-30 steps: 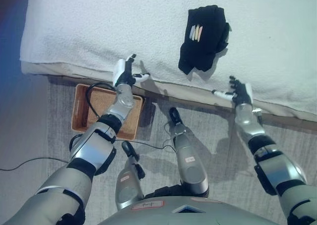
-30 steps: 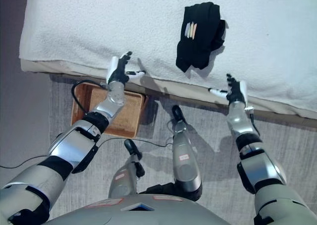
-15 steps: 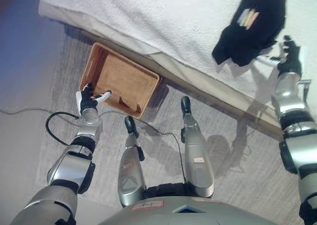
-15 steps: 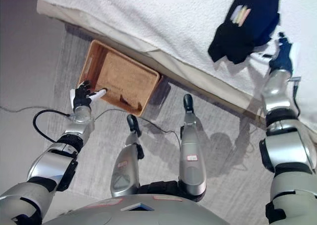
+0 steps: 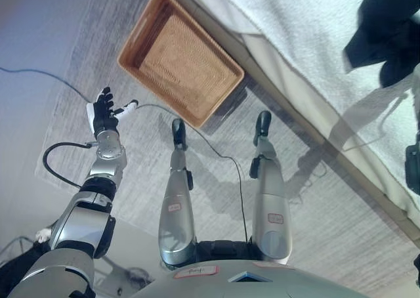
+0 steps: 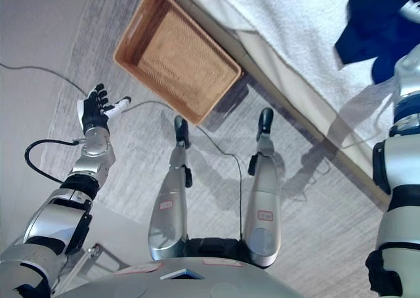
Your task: Put the clothes on the bed into the basket.
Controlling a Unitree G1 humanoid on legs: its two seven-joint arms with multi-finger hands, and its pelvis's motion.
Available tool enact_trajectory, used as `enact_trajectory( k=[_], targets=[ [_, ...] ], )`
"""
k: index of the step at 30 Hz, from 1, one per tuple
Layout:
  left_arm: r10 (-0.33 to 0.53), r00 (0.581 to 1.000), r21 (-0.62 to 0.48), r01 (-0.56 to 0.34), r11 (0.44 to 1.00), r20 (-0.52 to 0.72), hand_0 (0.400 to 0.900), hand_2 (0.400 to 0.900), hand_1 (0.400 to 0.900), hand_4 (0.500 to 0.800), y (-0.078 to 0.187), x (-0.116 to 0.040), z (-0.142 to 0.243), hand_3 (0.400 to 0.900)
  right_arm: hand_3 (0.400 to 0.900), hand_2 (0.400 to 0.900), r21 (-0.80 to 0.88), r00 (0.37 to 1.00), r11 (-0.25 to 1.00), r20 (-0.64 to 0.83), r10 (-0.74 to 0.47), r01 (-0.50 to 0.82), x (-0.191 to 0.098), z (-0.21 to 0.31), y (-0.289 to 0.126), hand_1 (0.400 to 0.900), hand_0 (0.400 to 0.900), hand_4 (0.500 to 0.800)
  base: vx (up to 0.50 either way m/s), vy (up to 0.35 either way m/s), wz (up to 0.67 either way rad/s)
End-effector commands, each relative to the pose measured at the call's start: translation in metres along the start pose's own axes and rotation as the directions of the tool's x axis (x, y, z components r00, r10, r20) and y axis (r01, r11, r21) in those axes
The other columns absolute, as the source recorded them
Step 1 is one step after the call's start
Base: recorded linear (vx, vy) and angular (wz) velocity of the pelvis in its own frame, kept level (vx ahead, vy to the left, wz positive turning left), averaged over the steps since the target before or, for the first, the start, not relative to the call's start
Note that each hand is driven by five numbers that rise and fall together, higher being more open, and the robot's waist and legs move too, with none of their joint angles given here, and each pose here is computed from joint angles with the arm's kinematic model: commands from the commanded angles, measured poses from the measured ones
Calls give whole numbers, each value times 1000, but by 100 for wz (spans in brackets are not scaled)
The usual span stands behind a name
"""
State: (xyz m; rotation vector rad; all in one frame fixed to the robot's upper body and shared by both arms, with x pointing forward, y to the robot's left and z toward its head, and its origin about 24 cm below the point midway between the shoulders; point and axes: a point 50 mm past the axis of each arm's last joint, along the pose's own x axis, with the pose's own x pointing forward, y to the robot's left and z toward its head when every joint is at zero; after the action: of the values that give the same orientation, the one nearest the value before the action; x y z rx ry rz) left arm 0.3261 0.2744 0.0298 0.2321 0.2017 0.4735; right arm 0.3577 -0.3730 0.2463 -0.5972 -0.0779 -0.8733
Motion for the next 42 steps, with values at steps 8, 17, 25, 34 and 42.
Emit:
enact_trajectory(
  k=[8, 17, 25, 34, 42],
  targets=[
    [12, 977, -162, 23, 986, 211, 900, 900, 900, 800, -6, -3, 48, 900, 400, 400, -61, 991, 996, 118, -60, 68, 17, 44, -41, 400, 400, 500, -23, -6, 9],
    [11, 969, -187, 36, 982, 246, 900, 900, 900, 800, -12, -4, 59, 900, 400, 400, -71, 997, 996, 72, -42, 47, 14, 25, -34, 400, 400, 500, 7, 6, -2],
    [16, 988, -123, 3, 992, 153, 900, 900, 900, 800, -7, 6, 44, 900, 400, 400, -76, 990, 991, 77, 116, -110, -4, 8, 12, 400, 400, 500, 84, -20, -11],
    [35, 999, -26, -34, 999, 35, 900, 900, 900, 800, 10, 16, 24, 900, 400, 400, -171, 916, 912, 95, 391, -372, -46, 10, 95, 400, 400, 500, 134, 10, -14],
    [-23, 1000, 66, 24, 998, -6, 900, 900, 900, 800, 9, 6, -1, 900, 400, 400, -233, 836, 819, 38, 547, -525, -85, -10, 141, 400, 400, 500, 61, 48, 18]
  ],
)
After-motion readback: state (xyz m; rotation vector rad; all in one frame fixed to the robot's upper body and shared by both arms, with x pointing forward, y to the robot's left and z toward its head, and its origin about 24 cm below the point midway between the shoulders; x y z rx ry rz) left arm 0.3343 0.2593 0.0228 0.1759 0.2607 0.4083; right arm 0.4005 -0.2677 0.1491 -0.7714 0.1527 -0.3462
